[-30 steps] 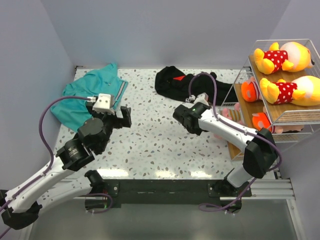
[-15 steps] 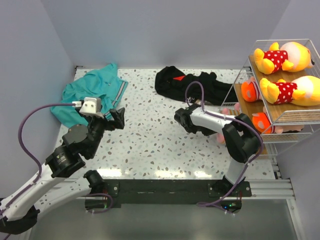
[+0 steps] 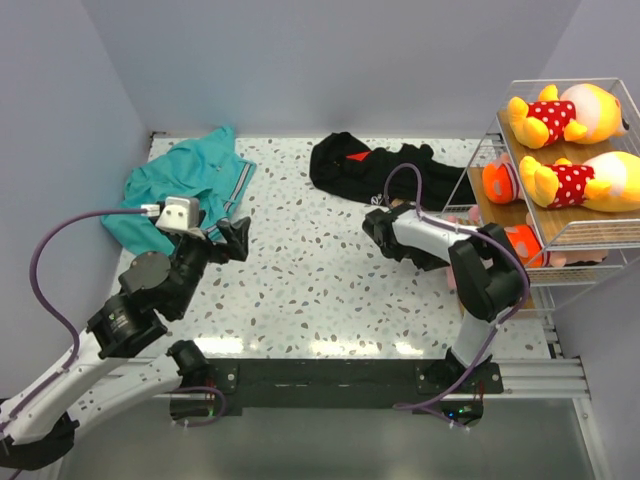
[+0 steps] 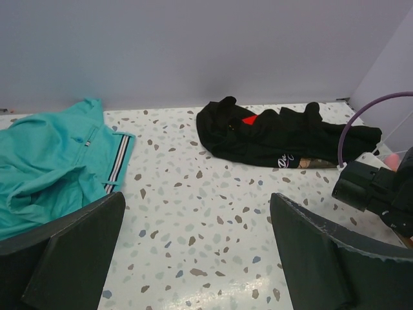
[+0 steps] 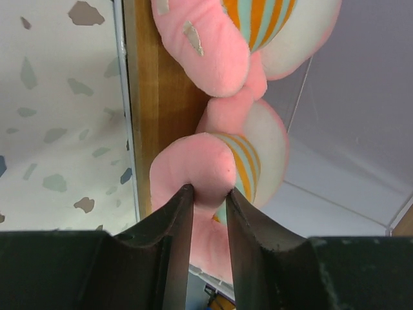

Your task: Place and organize the stuffed toys onto the shelf

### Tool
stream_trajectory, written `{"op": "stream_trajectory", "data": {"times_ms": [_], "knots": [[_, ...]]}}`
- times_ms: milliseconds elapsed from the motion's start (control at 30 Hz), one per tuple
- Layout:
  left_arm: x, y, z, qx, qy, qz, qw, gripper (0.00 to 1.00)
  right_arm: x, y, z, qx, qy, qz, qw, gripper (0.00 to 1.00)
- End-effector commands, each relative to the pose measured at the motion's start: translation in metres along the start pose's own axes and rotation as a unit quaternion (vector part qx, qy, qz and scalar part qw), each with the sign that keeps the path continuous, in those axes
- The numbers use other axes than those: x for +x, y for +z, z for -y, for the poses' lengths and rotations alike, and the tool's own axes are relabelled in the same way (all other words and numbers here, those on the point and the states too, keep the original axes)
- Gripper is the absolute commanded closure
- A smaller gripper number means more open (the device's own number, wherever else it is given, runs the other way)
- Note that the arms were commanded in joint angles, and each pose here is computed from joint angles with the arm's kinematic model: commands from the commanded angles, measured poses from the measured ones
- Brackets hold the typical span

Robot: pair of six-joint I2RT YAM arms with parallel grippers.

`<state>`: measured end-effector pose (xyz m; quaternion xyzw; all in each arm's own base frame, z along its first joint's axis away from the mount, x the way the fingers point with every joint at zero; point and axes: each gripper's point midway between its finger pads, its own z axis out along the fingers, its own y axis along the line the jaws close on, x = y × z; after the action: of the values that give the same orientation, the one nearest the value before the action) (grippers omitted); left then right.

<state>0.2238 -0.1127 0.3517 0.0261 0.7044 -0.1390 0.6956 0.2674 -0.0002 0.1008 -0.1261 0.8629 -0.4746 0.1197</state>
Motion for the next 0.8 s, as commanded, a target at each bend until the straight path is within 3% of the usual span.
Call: {"op": "stream_trajectory", "data": {"times_ms": [0,167,300,400,500,533,633,767], "knots": [[-0.016,-0.004,-0.002,-0.001,-0.026,0.023,0.999,0.01,-0.007,0.000,0.002,0.010,-0.005,0.003,1.000,0.67],[-0.012,-0.003,-0.003,-0.005,-0.021,0.021,1.000,0.01,-0.016,-0.023,-0.011,-0.035,-0.051,0.025,0.998,0.46],[-0.009,-0.004,-0.006,-0.011,-0.021,0.020,1.000,0.00,-0.035,-0.045,-0.028,-0.081,-0.076,0.070,0.991,0.41],[-0.010,-0.005,-0.009,-0.015,-0.023,0.024,0.999,0.01,-0.046,-0.052,-0.048,-0.125,-0.100,0.091,0.983,0.47],[-0.008,-0.006,-0.011,-0.019,-0.021,0.024,0.999,0.00,-0.050,-0.053,-0.065,-0.161,-0.129,0.102,0.973,0.68],[-0.006,-0.006,-0.013,-0.022,-0.020,0.024,0.999,0.00,-0.048,-0.053,-0.069,-0.165,-0.140,0.102,0.971,0.81],[-0.004,-0.007,-0.016,-0.027,-0.020,0.023,0.999,0.01,-0.040,-0.044,-0.076,-0.169,-0.183,0.091,0.964,0.98],[-0.005,-0.006,-0.015,-0.028,-0.018,0.026,0.999,0.00,-0.027,-0.027,-0.078,-0.175,-0.218,0.047,0.959,1.00]]}}
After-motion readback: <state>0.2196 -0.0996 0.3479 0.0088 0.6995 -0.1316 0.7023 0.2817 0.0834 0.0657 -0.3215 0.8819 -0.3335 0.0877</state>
